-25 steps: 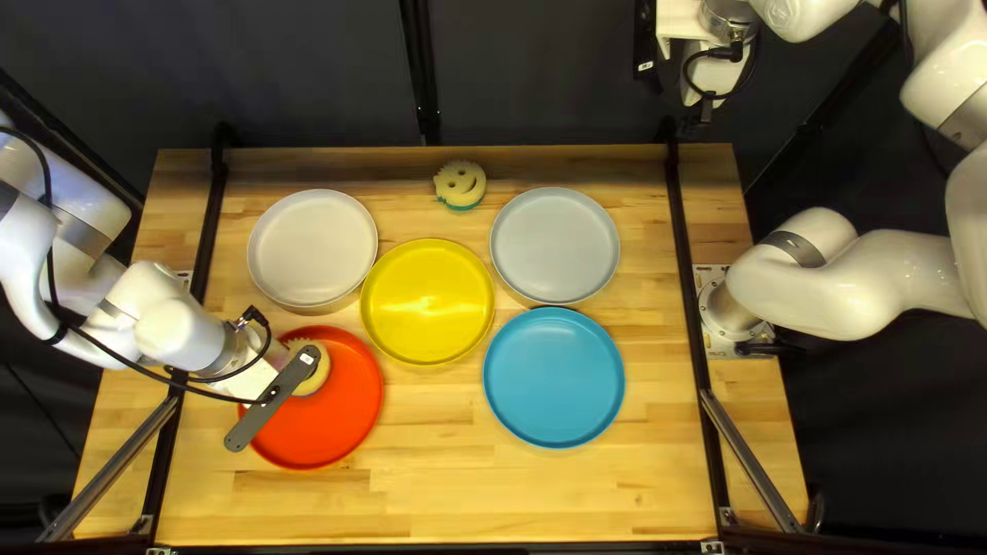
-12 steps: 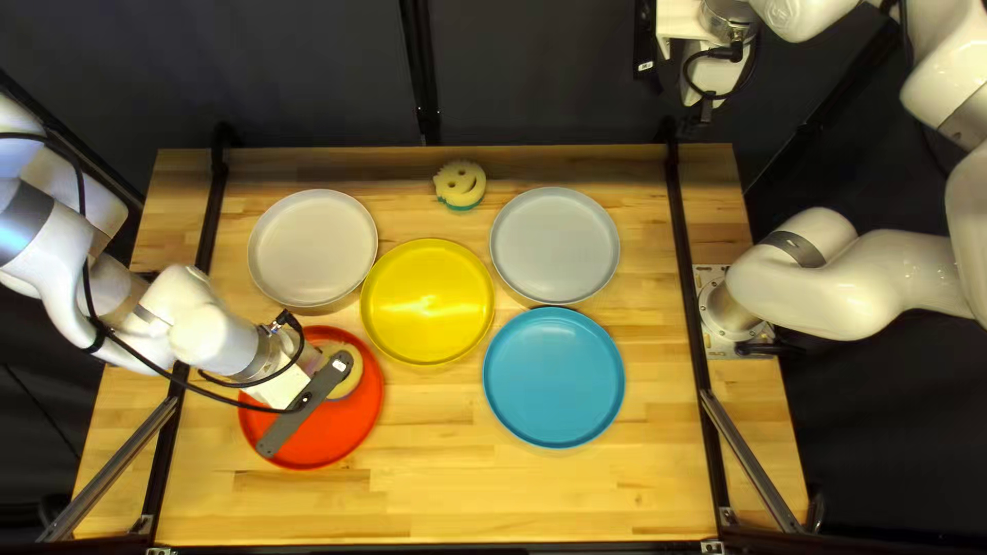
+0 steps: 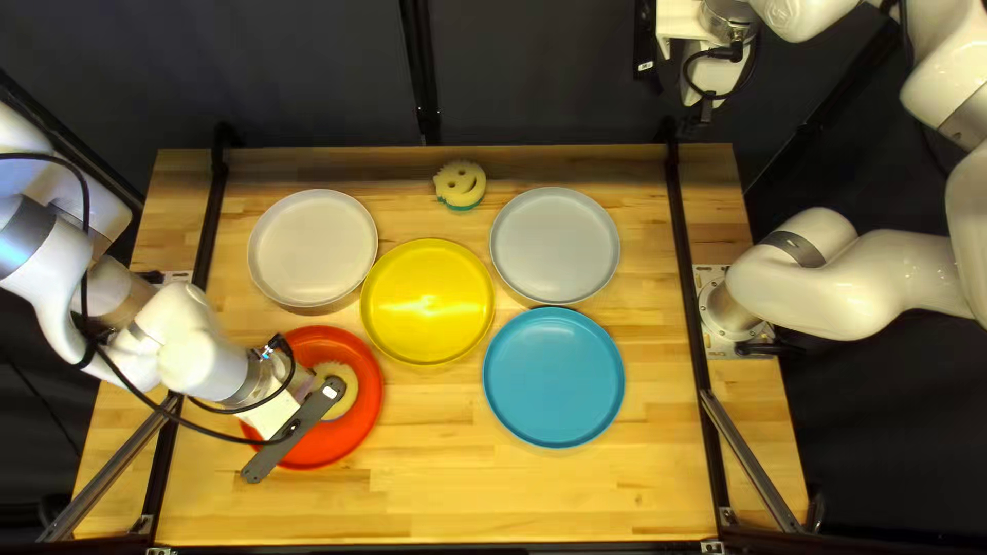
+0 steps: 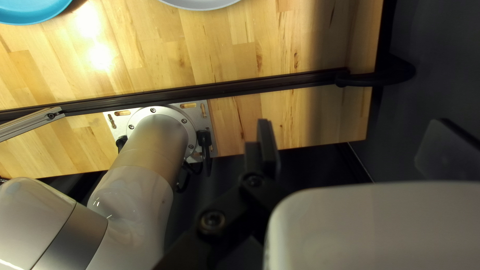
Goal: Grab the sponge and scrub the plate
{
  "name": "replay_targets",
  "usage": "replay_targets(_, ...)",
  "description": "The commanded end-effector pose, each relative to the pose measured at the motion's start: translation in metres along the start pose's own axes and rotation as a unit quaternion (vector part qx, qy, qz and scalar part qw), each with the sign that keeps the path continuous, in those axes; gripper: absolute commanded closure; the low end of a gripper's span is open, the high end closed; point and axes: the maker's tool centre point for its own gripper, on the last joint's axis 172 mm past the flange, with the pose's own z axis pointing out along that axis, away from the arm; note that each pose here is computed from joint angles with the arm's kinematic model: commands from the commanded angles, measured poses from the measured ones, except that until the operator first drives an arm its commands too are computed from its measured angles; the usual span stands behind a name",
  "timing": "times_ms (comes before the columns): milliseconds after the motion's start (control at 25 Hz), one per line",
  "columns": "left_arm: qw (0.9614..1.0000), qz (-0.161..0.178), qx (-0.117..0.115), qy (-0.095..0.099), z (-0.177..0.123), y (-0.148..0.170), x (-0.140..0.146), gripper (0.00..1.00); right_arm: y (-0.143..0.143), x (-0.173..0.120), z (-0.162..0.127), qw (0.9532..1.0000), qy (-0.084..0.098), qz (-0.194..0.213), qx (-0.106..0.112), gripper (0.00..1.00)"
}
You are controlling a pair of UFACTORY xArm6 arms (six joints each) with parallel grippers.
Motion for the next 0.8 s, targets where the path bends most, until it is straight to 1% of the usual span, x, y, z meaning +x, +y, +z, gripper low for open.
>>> replay_targets(40, 1.0000, -0.006, -0.006, -0.004, 0.000, 0.012, -0.010, 1.00, 0.000, 0.000, 0.000, 1.0000, 0.000, 0.000, 0.000, 0.00)
replay_targets(200, 0.9998, -0.014, -0.011, -0.008, -0.001, 0.025, -0.020, 1.00, 0.000, 0.000, 0.000, 1.0000, 0.000, 0.000, 0.000, 0.00)
replay_targets(480, 0.9996, -0.023, -0.016, -0.011, -0.002, 0.037, -0.027, 1.00, 0.000, 0.000, 0.000, 1.0000, 0.000, 0.000, 0.000, 0.00)
replay_targets(560, 0.9996, -0.022, -0.015, -0.010, -0.003, 0.034, -0.023, 1.00, 0.000, 0.000, 0.000, 1.0000, 0.000, 0.000, 0.000, 0.00)
replay_targets(800, 0.9999, -0.011, -0.006, -0.003, -0.001, 0.003, 0.001, 1.00, 0.000, 0.000, 0.000, 1.0000, 0.000, 0.000, 0.000, 0.00)
